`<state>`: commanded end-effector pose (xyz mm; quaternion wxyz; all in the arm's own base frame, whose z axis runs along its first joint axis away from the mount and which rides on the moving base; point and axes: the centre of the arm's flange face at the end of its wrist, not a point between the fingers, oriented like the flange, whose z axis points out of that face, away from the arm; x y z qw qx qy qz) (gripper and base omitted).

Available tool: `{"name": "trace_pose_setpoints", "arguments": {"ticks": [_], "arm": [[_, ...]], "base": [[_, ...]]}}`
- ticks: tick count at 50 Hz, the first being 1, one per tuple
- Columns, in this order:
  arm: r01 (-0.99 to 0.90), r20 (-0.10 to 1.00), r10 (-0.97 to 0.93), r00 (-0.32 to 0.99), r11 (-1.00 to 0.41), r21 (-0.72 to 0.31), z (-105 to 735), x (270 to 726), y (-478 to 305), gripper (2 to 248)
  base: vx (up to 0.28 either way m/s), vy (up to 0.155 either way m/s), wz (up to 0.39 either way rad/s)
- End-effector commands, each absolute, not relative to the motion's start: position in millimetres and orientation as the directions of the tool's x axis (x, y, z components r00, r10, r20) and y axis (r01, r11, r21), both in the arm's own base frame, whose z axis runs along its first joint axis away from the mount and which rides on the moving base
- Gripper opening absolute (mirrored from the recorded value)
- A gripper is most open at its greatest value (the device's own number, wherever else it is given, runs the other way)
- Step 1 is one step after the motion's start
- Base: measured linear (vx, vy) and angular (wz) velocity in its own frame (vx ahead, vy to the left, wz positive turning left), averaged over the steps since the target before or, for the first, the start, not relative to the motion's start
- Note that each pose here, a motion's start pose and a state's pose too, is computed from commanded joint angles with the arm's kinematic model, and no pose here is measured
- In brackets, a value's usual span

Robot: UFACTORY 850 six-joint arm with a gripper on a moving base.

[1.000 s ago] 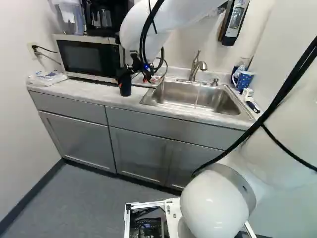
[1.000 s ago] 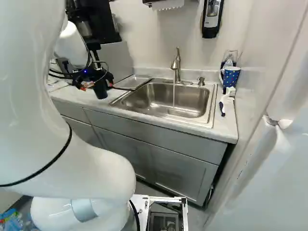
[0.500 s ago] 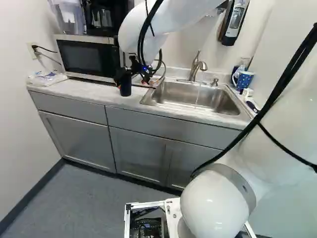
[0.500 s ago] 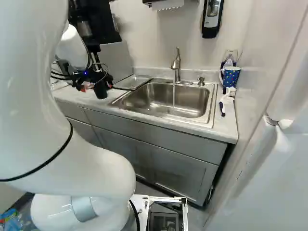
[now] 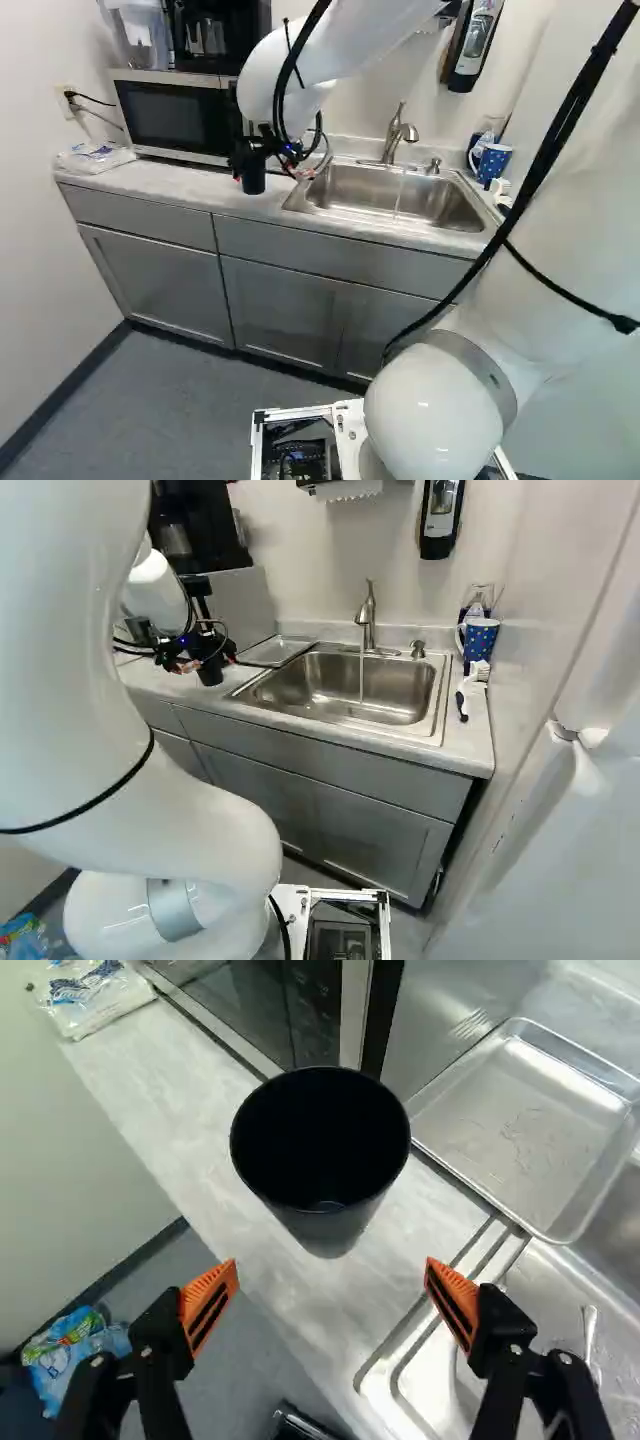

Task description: Rinse the cup and place it in the tray

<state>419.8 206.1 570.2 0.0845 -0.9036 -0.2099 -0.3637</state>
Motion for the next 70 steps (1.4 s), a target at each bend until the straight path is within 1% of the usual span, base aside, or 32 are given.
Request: {"name": "trace_pose_setpoints", "arguments": {"ticks": [70], "arm": [[0.456,0.876,0.22,0.428,-0.89,0.0,522.9,433.7,222.5,247]], "base": [[0.0,0.0,0.0]]}}
